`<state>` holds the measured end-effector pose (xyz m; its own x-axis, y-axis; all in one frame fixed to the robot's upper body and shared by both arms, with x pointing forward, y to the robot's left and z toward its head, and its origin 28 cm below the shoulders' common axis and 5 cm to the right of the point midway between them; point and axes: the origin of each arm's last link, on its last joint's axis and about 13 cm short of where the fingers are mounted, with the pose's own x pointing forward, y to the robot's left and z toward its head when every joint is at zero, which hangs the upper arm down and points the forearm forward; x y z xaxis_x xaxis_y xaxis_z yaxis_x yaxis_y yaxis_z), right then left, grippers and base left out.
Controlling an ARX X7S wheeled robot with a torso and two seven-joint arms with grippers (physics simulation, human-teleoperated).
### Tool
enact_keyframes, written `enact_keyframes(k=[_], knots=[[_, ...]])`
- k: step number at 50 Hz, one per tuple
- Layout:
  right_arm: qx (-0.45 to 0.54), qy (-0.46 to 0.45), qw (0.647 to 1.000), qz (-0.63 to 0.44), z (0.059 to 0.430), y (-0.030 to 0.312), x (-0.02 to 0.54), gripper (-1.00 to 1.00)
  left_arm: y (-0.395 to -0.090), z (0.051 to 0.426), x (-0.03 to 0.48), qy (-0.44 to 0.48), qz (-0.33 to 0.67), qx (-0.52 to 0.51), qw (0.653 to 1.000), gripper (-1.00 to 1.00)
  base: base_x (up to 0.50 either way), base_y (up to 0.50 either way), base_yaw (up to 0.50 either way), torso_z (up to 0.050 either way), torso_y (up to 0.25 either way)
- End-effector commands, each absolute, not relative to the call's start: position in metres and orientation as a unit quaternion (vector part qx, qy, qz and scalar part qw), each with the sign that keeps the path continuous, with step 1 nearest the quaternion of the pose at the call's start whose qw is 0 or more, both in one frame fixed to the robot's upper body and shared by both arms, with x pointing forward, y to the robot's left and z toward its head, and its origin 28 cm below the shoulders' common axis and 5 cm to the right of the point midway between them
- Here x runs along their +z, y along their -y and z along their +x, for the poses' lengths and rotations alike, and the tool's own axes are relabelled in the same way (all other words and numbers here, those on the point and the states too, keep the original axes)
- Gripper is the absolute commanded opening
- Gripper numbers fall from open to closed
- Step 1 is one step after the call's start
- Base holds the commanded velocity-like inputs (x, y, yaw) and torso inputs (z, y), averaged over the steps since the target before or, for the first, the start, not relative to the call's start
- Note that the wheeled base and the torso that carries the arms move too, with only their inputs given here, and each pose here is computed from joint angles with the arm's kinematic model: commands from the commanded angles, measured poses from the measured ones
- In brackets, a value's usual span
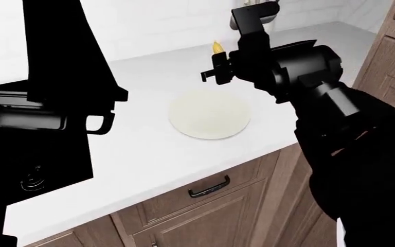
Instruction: Pick the corn from the oven and place it on the plate on the counter.
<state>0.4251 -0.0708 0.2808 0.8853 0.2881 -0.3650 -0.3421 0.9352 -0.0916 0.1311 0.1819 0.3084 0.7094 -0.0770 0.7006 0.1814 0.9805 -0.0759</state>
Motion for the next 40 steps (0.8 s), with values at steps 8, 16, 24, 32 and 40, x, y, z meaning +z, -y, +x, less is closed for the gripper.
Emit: enact_keyframes(k=[8,16,24,32,40], knots=[[0.174,-0.21,0.958,-0.085,0.423,0.068,0.266,-1.0,-0.182,0.131,0.308,0.375,-0.071,-0.069,0.922,1.0,0.0,0.0,0.0,0.0,0.0],[0.178,-0.217,0.956,-0.081,0.422,0.065,0.259,-1.0,-0.183,0.131,0.308,0.375,-0.071,-0.068,0.922,1.0,0.0,0.0,0.0,0.0,0.0],[0.182,-0.222,0.955,-0.08,0.421,0.062,0.255,-1.0,-0.183,0.131,0.309,0.376,-0.072,-0.069,0.921,1.0,0.0,0.0,0.0,0.0,0.001],[0.179,-0.23,0.953,-0.084,0.421,0.063,0.251,-1.0,-0.183,0.131,0.309,0.376,-0.072,-0.069,0.921,1.0,0.0,0.0,0.0,0.0,0.0],[0.181,-0.243,0.948,-0.095,0.419,0.062,0.247,-1.0,-0.184,0.13,0.309,0.376,-0.073,-0.068,0.921,1.0,0.0,0.0,0.0,0.0,0.0]])
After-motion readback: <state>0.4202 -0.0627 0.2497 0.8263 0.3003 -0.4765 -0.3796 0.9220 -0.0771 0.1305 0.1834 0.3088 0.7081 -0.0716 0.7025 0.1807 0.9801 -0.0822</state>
